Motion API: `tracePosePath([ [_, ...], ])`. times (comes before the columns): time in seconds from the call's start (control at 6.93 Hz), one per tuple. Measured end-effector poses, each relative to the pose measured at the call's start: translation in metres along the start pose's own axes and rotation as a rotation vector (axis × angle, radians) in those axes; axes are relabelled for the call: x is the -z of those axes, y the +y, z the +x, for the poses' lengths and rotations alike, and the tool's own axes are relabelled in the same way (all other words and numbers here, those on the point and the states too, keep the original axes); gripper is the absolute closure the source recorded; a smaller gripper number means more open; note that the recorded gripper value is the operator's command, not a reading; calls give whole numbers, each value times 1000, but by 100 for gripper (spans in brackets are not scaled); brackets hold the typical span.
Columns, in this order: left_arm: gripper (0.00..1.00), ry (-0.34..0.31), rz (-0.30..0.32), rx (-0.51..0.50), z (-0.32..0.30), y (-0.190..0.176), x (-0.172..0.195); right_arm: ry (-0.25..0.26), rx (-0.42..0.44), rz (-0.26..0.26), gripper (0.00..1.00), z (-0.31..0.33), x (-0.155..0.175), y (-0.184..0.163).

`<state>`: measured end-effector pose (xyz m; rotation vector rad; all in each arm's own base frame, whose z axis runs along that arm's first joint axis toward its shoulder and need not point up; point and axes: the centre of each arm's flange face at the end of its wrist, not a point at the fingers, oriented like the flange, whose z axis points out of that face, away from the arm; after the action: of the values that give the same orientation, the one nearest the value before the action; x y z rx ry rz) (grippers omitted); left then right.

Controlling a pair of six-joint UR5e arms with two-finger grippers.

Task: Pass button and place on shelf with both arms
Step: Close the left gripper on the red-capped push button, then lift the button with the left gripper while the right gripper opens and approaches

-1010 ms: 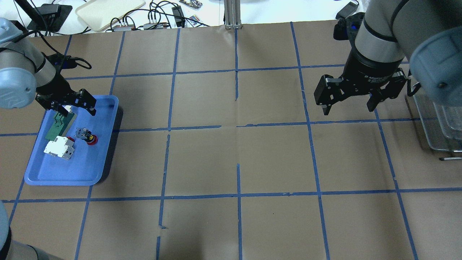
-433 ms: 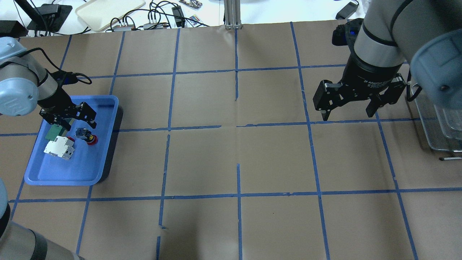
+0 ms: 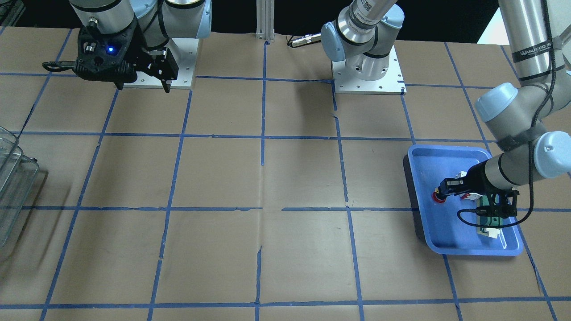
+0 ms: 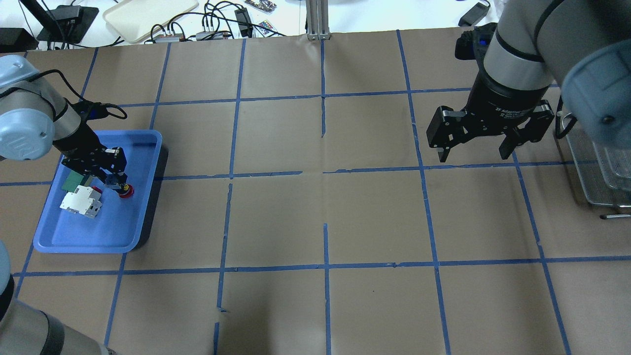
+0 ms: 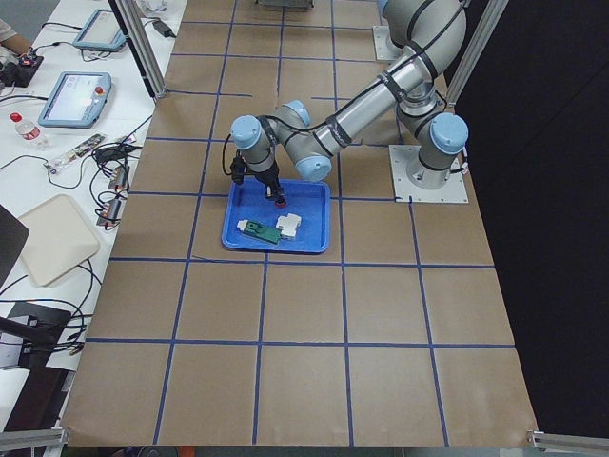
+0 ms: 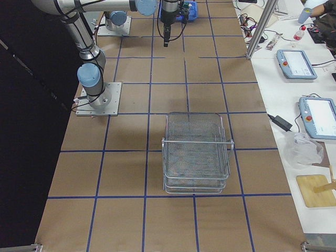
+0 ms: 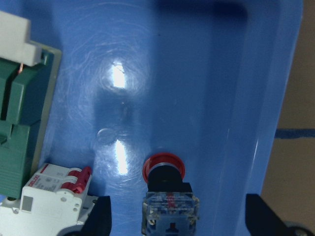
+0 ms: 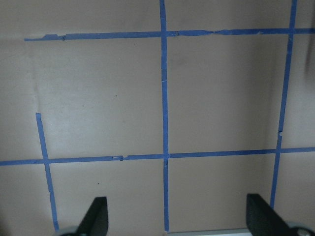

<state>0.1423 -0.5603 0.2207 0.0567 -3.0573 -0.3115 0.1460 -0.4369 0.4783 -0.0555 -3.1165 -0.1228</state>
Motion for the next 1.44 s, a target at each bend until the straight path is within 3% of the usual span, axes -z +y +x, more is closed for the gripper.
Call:
tracePosePath([
  [0.29,100,6,10,-7,4,2,10,-92,-34,44,0,-9,5,-6],
  [0.43,100,53,18,-18,16,3,25,-123,-73,44,0,-12,6,-7],
  [0.58,100,152,28,-26,33,5,45,-157,-121,36,0,-15,5,-7],
  [0.87,100,411,55,-37,86,11,79,-237,-189,14,0,-20,4,-9],
  [1.15,100,650,82,-97,180,15,95,-296,-271,-16,0,-9,0,-19],
  [1.44,100,875,75,-99,271,22,109,-438,-410,-99,0,28,-13,-42],
])
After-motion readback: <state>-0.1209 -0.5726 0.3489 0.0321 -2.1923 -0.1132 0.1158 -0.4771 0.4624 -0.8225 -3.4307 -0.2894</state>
